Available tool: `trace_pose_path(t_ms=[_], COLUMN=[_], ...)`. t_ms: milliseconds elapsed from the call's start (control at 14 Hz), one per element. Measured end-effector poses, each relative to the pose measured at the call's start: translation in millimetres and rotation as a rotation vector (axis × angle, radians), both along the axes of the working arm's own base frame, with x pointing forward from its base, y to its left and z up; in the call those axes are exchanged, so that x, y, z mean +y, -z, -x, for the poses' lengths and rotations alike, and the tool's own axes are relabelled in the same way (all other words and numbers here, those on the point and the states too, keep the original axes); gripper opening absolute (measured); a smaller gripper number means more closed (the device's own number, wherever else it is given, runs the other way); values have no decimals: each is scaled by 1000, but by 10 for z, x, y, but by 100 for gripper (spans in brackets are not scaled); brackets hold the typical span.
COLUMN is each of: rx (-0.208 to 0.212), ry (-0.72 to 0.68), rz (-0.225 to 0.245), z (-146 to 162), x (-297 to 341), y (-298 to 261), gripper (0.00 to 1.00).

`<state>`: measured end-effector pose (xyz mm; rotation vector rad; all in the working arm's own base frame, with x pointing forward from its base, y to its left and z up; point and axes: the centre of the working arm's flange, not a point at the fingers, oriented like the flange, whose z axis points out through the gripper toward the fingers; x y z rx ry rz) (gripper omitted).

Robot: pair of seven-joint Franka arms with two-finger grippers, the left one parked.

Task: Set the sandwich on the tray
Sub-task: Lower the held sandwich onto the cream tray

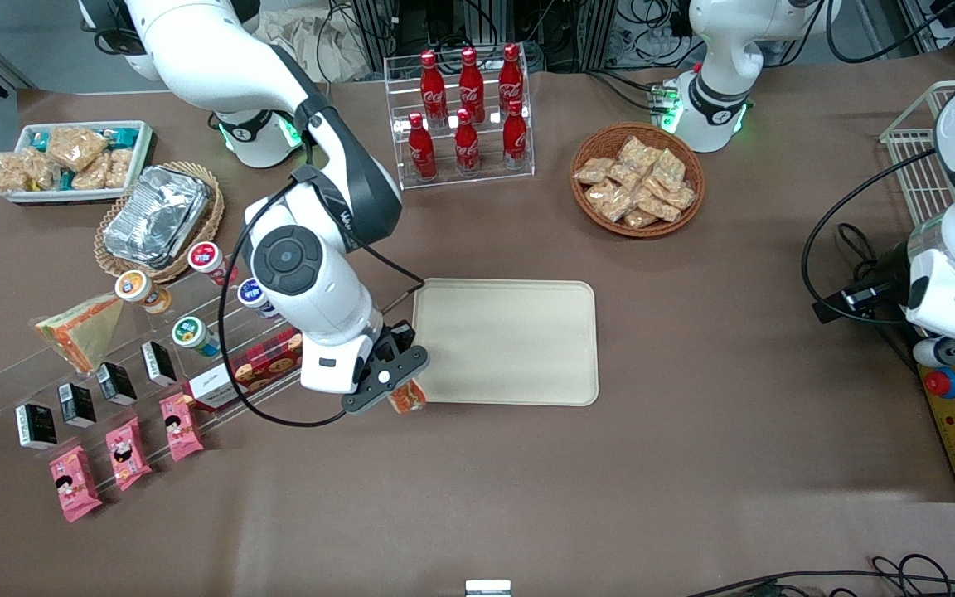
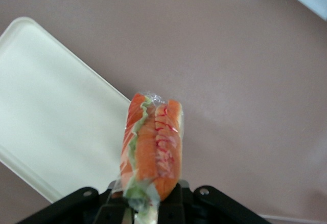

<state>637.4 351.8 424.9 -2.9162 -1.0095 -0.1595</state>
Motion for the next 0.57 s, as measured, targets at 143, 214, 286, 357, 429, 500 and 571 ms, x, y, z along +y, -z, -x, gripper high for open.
trace_pose_path(t_ms=[143,214,286,357,429,500,571], rx=[-11,-16,-21,-25,-35,-52,-71], ry=[-81,-126,-169,-206,-234,-260,-282], rz=[5,7,10,12,9,3,-4], z=[2,9,18,30,50,86,142], x=[13,31,50,76,135,244,397], y=[-21,-32,-35,-34,-30,-12,27], gripper=[17,17,17,17,17,17,17])
